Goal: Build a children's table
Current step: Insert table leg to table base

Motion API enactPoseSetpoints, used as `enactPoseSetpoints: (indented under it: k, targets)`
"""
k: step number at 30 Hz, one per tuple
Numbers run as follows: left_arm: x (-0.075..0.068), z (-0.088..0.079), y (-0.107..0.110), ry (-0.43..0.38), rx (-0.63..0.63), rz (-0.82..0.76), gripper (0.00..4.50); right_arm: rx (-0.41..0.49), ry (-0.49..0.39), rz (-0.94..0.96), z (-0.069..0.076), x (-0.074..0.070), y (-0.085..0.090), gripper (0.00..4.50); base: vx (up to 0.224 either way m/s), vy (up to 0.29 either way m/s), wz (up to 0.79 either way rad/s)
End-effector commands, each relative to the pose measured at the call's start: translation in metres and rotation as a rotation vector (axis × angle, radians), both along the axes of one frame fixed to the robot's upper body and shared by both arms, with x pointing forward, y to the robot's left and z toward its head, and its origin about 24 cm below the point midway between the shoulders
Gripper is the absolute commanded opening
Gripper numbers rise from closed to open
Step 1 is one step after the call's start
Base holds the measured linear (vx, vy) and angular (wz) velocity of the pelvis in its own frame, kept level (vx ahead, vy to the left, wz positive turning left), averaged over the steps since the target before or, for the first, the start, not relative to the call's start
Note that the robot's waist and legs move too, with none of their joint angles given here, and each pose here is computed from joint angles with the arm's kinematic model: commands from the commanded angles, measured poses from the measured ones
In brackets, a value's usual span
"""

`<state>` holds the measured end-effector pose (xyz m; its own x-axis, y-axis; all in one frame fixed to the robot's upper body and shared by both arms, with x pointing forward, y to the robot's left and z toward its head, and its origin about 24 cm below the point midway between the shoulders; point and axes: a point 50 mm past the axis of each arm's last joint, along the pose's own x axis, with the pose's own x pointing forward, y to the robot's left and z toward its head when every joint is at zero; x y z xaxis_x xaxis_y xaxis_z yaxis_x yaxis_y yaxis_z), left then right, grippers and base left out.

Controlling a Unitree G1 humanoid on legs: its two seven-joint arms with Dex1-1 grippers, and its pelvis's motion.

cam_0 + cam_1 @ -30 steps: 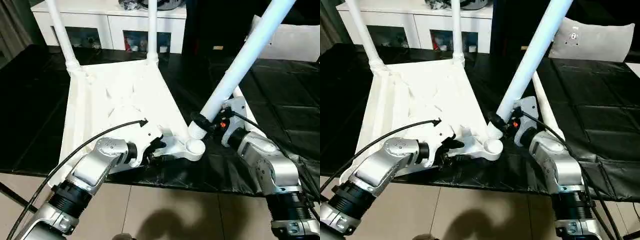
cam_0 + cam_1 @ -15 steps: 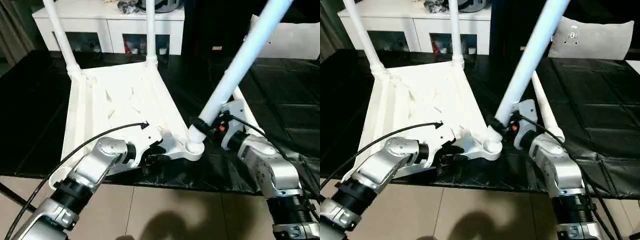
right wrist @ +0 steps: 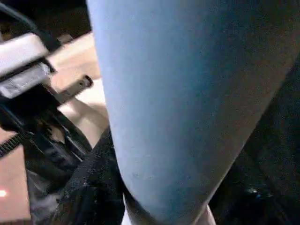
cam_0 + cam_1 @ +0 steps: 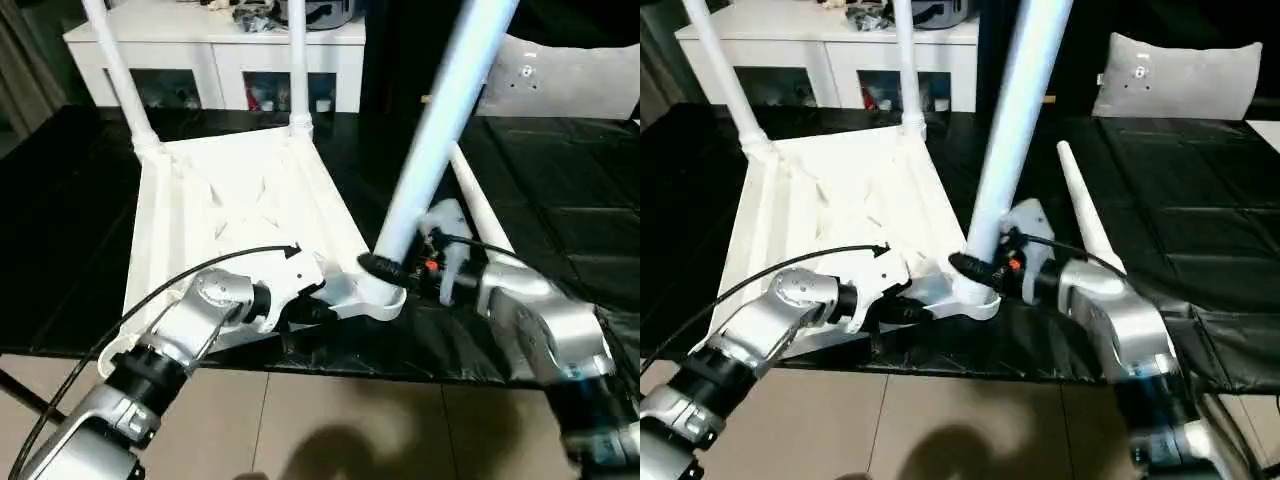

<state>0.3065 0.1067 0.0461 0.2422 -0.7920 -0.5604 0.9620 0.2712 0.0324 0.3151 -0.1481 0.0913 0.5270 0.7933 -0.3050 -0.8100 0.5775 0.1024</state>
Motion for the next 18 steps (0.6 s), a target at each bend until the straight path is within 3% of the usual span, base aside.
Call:
enactPoseSetpoints:
  k: [1,7,10,18]
  targets:
    - [0.002,-0.003,0.01,-0.003,0.058,0.007,0.0,-0.027,0.004,0.016,0.001,0.003,0.002,1.89,0.0,0.0,0.0]
    - [-0.001,0.002,0.003,-0.028,0.042,-0.134,0.0,-0.066,0.058,0.066,-0.008,0.006,0.004,1.89,0.0,0.0,0.0]
    - [0.002,0.001,0.004,-0.039,0.079,-0.165,0.0,-0.023,0.097,0.107,-0.01,0.007,0.007,1.89,0.0,0.0,0.0]
    - [0.009,0.001,0.012,-0.055,0.134,-0.207,0.0,-0.071,0.153,0.17,-0.02,0.004,0.004,1.89,0.0,0.0,0.0]
